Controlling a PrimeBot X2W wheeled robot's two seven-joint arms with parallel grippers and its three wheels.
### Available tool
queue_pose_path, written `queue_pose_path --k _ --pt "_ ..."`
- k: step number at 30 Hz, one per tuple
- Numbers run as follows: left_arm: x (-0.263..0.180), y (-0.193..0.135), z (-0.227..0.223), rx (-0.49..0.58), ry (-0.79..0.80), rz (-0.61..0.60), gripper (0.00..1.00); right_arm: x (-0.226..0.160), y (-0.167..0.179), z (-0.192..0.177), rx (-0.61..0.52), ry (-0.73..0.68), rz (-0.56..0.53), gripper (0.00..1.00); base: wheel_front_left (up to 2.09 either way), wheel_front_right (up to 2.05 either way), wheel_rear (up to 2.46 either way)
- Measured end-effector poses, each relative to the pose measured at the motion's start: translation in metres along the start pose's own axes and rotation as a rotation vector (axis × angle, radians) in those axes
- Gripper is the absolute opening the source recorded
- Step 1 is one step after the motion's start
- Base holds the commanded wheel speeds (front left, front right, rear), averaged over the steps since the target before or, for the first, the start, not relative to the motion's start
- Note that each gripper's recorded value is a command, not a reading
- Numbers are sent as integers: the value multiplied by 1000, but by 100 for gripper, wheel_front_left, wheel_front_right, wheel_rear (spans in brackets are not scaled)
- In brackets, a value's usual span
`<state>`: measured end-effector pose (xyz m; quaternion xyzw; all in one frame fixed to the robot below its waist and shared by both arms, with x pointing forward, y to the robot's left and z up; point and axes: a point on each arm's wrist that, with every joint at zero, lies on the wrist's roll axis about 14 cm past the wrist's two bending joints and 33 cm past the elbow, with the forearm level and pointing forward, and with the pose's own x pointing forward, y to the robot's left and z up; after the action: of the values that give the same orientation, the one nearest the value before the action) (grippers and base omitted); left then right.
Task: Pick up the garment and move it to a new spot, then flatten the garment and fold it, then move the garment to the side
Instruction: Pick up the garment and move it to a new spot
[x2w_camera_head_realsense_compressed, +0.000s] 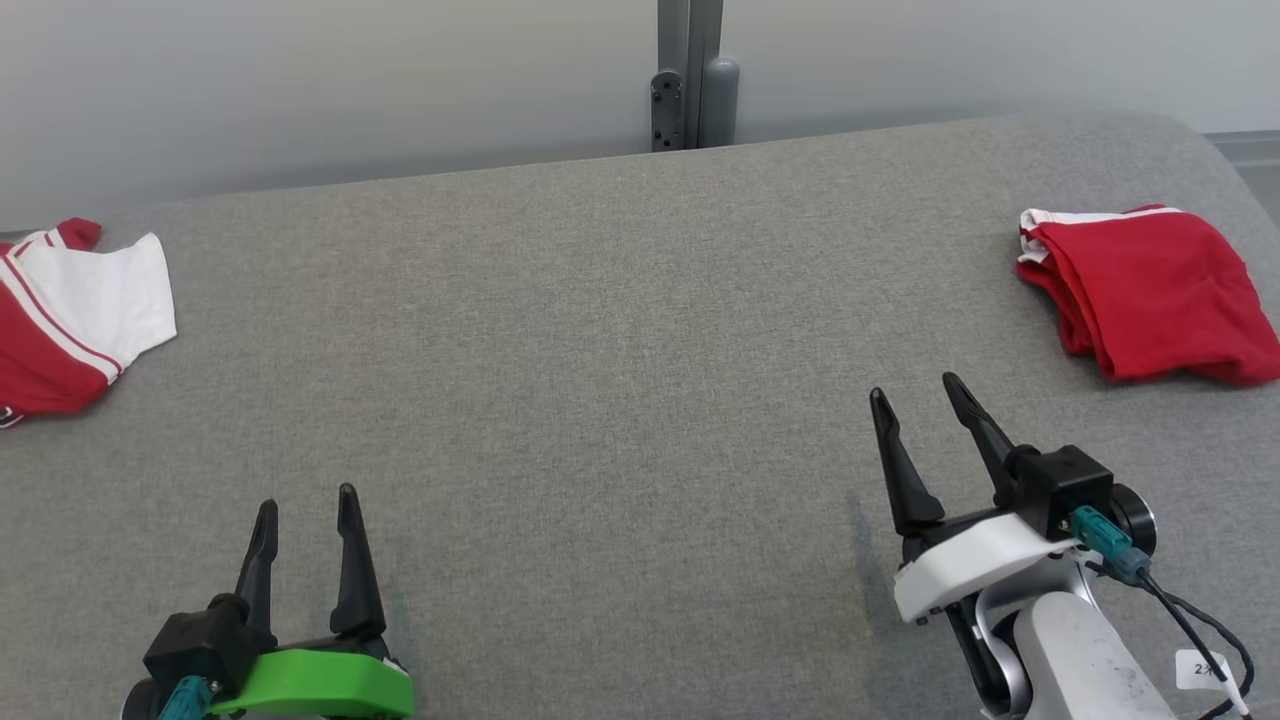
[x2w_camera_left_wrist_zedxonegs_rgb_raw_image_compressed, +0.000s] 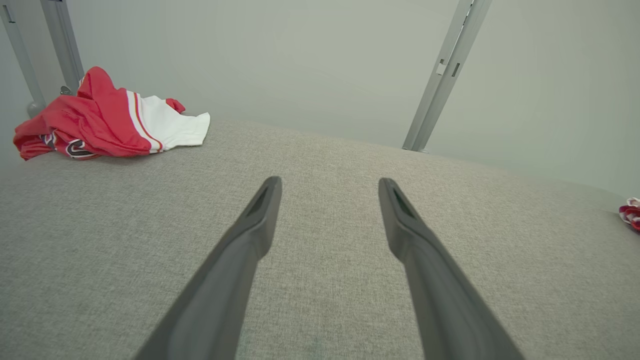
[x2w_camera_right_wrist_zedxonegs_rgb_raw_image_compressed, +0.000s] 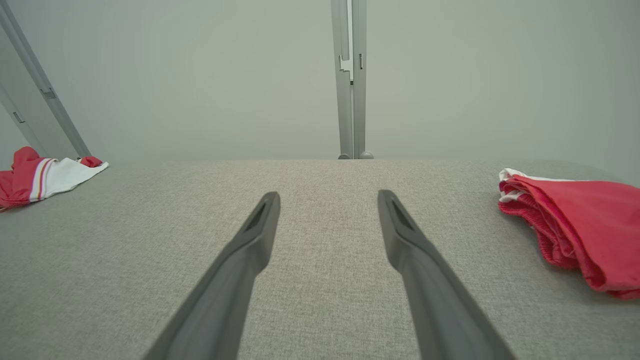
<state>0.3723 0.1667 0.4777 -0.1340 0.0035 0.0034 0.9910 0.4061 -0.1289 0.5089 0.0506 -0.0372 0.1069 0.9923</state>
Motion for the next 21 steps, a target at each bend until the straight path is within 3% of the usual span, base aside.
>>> queue_pose_path --k 8,21 --pt "-9 14 8 -1 -24 51 100 11 23 0 0 -4 70 100 0 0 0" --pt "-64 89 37 -5 -110 316 100 41 119 -13 27 16 345 100 0 0 0"
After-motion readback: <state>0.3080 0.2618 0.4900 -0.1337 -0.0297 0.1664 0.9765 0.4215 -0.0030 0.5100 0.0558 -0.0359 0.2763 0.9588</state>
